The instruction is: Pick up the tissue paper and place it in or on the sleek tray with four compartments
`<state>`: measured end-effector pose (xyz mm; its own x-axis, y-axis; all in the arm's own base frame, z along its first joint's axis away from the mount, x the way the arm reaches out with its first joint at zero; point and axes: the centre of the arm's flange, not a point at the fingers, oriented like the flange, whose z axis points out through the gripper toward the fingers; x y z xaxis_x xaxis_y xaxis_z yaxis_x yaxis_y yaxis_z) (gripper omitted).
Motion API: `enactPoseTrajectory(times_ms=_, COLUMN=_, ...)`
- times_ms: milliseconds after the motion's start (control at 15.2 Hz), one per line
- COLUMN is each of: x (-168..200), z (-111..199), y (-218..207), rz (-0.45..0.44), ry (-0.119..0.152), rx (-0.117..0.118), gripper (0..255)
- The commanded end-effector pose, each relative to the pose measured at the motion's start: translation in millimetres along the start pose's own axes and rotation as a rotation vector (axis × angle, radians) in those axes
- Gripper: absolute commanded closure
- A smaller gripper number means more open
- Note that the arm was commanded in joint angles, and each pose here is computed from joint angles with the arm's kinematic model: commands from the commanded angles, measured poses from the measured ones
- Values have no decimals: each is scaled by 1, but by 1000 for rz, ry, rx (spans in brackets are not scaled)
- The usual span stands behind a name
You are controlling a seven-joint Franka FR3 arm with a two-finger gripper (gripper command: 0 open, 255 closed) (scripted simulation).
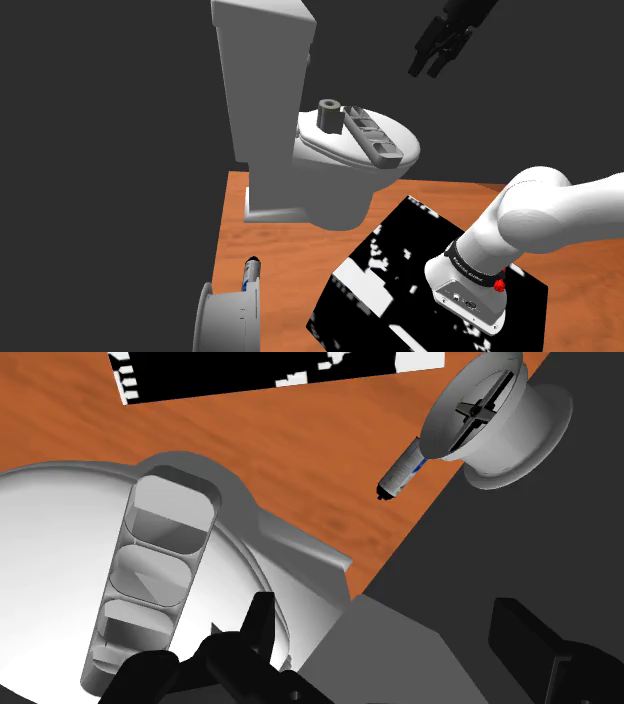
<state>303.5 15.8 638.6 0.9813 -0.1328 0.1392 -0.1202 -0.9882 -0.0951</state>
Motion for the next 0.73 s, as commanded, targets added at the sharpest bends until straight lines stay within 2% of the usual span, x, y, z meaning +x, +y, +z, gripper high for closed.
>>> enactPoseTrajectory(times_ms=0, x=0, z=0, y=0, rz=0, ry=0, rx=0, gripper=0)
enactPoseTrajectory(times_ms=660, x=104, z=86, y=28, rz=-1, ry=-67, rx=-66, gripper=0)
